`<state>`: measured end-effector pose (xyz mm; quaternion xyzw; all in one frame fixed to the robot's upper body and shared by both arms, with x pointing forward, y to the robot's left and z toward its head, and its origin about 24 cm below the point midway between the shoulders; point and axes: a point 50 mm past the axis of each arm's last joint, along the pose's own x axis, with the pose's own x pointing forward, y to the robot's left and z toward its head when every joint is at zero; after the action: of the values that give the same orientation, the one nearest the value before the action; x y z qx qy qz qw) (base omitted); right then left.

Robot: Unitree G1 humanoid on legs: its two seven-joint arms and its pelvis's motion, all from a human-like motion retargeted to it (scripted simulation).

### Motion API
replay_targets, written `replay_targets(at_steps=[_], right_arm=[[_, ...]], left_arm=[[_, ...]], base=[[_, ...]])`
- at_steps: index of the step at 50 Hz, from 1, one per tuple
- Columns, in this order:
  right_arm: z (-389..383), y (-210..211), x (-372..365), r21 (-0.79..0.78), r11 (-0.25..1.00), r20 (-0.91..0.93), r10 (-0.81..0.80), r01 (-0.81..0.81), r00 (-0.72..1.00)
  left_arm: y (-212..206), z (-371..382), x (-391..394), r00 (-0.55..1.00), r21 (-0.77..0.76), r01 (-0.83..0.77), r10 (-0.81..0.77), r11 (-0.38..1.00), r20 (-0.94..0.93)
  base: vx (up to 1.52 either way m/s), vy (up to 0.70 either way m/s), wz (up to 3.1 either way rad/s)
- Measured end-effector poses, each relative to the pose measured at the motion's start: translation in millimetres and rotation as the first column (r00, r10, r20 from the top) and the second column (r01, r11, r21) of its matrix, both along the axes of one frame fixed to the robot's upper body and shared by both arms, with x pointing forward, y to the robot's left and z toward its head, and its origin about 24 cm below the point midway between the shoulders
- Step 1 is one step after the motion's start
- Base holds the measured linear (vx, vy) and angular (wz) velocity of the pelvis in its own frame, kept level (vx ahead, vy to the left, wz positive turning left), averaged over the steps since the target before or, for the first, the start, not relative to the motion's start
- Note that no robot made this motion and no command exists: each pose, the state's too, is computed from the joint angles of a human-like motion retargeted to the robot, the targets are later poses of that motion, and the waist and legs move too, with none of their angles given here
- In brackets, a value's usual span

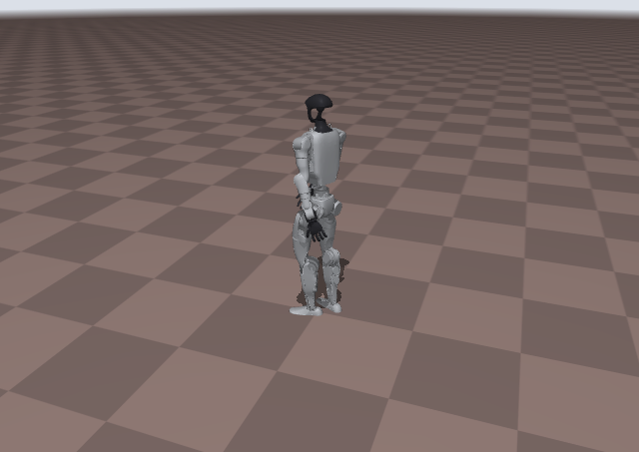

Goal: In place motions

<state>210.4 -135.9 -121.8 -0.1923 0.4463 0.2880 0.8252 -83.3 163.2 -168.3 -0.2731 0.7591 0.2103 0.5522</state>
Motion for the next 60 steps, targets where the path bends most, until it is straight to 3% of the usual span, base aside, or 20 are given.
replay_targets(at_steps=[4,7,14,17,20,25,30,36,48,55,60], right_arm=[[6.0,-6.4,9.3,-0.01,0.995,0.105,-0.098,0.099,0.99],[-4.3,-21.9,-8.2,-0.006,0.982,0.061,-0.186,0.187,0.981],[-48.3,-53.1,-119.5,-0.213,0.967,-0.414,-0.221,0.142,0.883],[-50.2,-73.8,-187.0,-0.347,0.938,-0.631,-0.254,0.027,0.733],[-44.6,-82.6,-232.6,-0.435,0.896,-0.721,-0.286,-0.092,0.631],[-41.6,-80.7,-279.6,-0.429,0.897,-0.73,-0.413,0.105,0.545],[-36.5,-81.1,-296.5,-0.429,0.88,-0.766,-0.474,0.205,0.434],[-41.5,-91.1,-263.7,-0.483,0.864,-0.692,-0.475,0.141,0.544],[-56.9,-50.5,-171.2,-0.31,0.939,-0.486,-0.292,0.149,0.824],[-56.0,-35.8,-154.1,-0.209,0.971,-0.474,-0.205,0.117,0.856],[-56.7,-43.0,-163.7,-0.249,0.965,-0.492,-0.203,0.087,0.846]], left_arm=[[12.3,-2.3,7.2,0.993,0.06,0.119,-0.12,0.991,0.005],[19.5,-5.9,26.7,0.977,0.075,0.197,-0.202,0.978,0.069],[5.1,-12.1,65.5,0.958,0.087,0.219,-0.231,0.972,0.172],[1.2,-11.7,60.7,0.936,0.057,0.313,-0.318,0.948,0.153],[5.5,-11.9,70.0,0.905,0.072,0.386,-0.392,0.92,0.166],[20.6,-11.7,95.4,0.812,0.123,0.523,-0.537,0.844,0.229],[18.7,-10.5,84.0,0.853,0.033,0.481,-0.476,0.876,0.215],[20.9,-8.1,78.3,0.858,-0.036,0.488,-0.472,0.872,0.201],[14.2,-9.7,79.8,0.838,-0.041,0.519,-0.499,0.854,0.221],[14.6,-10.2,74.7,0.846,-0.025,0.505,-0.488,0.863,0.215],[20.4,-8.9,62.0,0.856,-0.032,0.498,-0.485,0.866,0.179]], base=[[-0.13,-0.04,0.53],[-0.03,-0.04,0.45],[0.0,0.04,-1.41],[0.2,0.12,1.42],[-0.04,0.07,-0.89],[0.02,0.01,0.48],[0.01,0.01,0.84],[-0.02,-0.01,-0.4],[-0.01,-0.01,-0.14],[0.0,0.0,0.0],[0.0,0.0,0.22]])
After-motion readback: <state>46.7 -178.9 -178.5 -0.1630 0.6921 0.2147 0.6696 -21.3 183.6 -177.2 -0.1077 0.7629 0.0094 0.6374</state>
